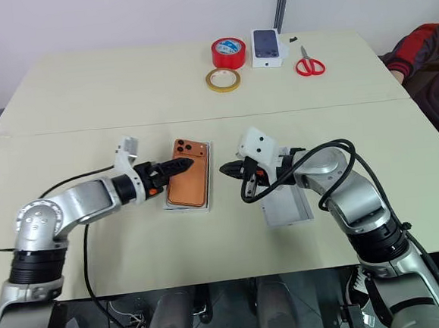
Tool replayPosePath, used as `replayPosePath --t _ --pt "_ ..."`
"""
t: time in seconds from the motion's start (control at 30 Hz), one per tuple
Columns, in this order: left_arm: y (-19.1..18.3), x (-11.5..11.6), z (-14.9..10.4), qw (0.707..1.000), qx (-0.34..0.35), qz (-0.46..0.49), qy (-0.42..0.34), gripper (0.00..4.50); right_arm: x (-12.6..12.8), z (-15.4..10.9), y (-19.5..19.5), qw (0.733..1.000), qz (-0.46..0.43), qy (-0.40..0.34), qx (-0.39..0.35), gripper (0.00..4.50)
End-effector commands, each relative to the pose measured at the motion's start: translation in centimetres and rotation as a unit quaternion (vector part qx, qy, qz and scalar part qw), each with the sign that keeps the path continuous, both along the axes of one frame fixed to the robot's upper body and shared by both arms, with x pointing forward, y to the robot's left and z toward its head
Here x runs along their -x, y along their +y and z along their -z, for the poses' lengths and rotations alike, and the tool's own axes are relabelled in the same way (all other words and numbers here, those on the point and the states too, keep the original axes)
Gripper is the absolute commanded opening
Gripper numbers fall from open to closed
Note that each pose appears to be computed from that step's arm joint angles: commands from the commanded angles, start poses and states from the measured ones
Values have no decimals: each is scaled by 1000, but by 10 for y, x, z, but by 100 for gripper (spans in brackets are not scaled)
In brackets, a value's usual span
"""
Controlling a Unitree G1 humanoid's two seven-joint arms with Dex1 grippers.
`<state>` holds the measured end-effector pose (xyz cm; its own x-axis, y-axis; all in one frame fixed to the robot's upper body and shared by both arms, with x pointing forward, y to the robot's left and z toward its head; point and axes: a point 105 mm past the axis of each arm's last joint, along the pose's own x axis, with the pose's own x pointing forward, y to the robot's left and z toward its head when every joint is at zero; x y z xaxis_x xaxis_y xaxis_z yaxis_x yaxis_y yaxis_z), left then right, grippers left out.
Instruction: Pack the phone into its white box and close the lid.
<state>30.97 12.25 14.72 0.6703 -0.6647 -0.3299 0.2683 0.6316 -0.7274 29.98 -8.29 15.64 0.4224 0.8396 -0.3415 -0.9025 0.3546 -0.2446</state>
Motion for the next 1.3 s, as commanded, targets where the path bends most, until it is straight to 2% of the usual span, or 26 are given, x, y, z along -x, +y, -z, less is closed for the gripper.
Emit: replayPosePath --t 0.03,0.2,0.23,0.33,0.5,0.53,0.8,0.9,1.03,1.17,1.3 --pt "8 10 -24 999 -2 14 -46 418 0 -11 0 1000 -5 -24 -3 0" --pt "33 11 -18 995 -75 -7 -63 418 -1 -11 2 1000 -6 -29 4 0" --pt "42 8 -15 992 -106 -23 -70 395 -4 -10 2 999 -3 -32 12 0" --pt "59 3 -9 977 -181 -43 -101 290 -13 -4 1 998 20 -33 39 0" --pt "64 -2 5 945 -292 -14 -147 29 -29 8 2 994 59 -23 90 0" --pt "61 -3 8 936 -313 0 -158 7 -30 10 5 993 57 -26 102 0" --pt "35 -8 42 893 -398 112 -178 7 -45 25 36 987 65 -41 143 0" --pt "16 -14 40 898 -377 127 -190 7 -49 29 45 986 59 -45 149 0" --pt "-13 -7 43 899 -350 170 -199 7 -44 32 51 986 39 -52 156 0" --pt "-35 0 42 900 -328 199 -205 7 -40 32 43 985 38 -48 161 0" --pt "-66 7 37 901 -294 235 -215 7 -27 31 17 983 48 -33 172 0"
